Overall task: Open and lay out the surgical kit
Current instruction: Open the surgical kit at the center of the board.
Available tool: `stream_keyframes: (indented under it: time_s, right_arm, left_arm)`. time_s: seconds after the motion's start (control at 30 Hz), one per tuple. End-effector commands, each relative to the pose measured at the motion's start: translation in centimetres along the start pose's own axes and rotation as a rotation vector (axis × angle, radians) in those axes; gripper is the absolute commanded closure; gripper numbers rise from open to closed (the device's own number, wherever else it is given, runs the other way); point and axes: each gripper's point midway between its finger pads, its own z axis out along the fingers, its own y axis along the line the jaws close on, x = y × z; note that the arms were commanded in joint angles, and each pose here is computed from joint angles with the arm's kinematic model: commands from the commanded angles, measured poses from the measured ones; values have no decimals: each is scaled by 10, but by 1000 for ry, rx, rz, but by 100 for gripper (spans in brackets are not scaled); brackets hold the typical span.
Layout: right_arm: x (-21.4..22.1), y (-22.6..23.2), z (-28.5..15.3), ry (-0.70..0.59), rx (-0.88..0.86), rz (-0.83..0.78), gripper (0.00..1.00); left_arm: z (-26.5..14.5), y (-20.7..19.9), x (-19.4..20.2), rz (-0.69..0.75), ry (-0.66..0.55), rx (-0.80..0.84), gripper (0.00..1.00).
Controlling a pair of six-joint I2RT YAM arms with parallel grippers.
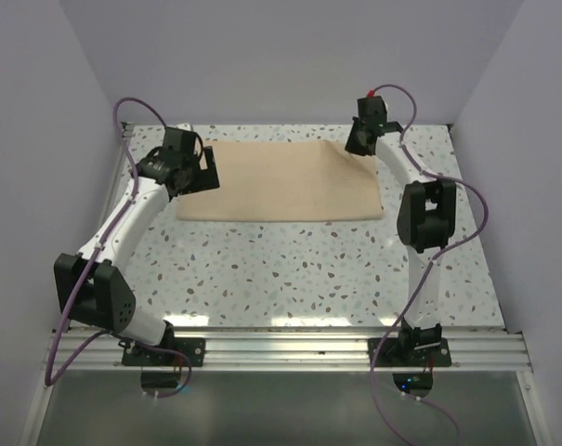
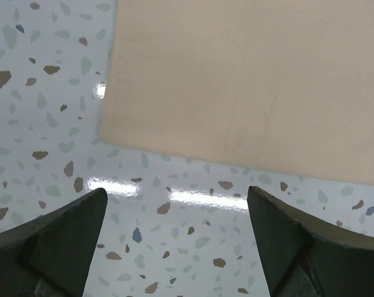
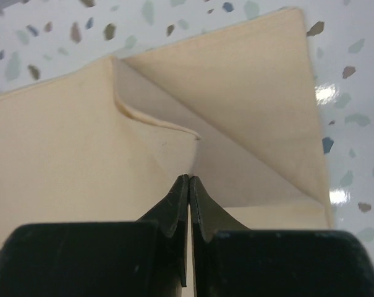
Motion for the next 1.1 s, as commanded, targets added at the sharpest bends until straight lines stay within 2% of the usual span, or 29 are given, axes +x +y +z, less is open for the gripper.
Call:
stream_keyframes:
  time_s: [0.0,0.03,0.1,0.13,0.17,0.2,0.3,0.47,0.53,0.57,0.7,0.8,0.9,0.93,0.97,1.0,1.07]
  right_arm:
    - [-6,50,-78,-39,-168,-50,100]
    - [-6,55,-99,-48,-191,-64,100]
    - [38,55,-111,43,-207,-95,100]
    - [37,57,-136,25,-227,-94,100]
    - [69,44,-137,90,-201,-101,100]
    - [91,52,-148,135,-251,-115,100]
    - [149,38,-194,242,-282,-160,100]
    - [232,-26,-275,373,-268,-211,100]
    - [246,-48,-294,384,-242,-216,100]
    - [264,-67,-303,434,-201,-221,100]
    - [271,-87,-341,380,-215,-162,100]
    - [282,-109,-356,410,-140,-138,100]
    - [292,-117,-361,425,-135,-123,100]
    - [290,-117,-362,423,-128,-118,81]
    - [292,-121,-364,441,-108,-124,46]
    - [290,-122,-363,445,-86,-127,2]
    - [287,-126,-365,479,-25,-132,2]
  left_arm:
    - [-12,-4,-23,-21,-47,2,0]
    - [-17,-5,-30,-30,-66,9,0]
    - [-24,-6,-37,-40,-83,16,0]
    - [-29,-8,-44,-46,-102,21,0]
    - [-32,-8,-48,-49,-112,21,0]
    - [-38,-10,-58,-55,-138,25,0]
    - [-49,-12,-76,-73,-181,29,0]
    - [-58,-20,-99,-114,-225,50,0]
    - [-63,-23,-108,-131,-249,66,0]
    - [-65,-26,-112,-143,-262,79,0]
    - [-70,-33,-118,-170,-277,117,0]
    - [-73,-35,-118,-182,-275,132,0]
    - [-77,-35,-117,-185,-278,135,0]
    - [-76,-34,-115,-183,-273,132,0]
    - [-77,-33,-114,-181,-271,129,0]
    - [-77,-32,-113,-179,-266,123,0]
    - [-76,-30,-108,-175,-249,115,0]
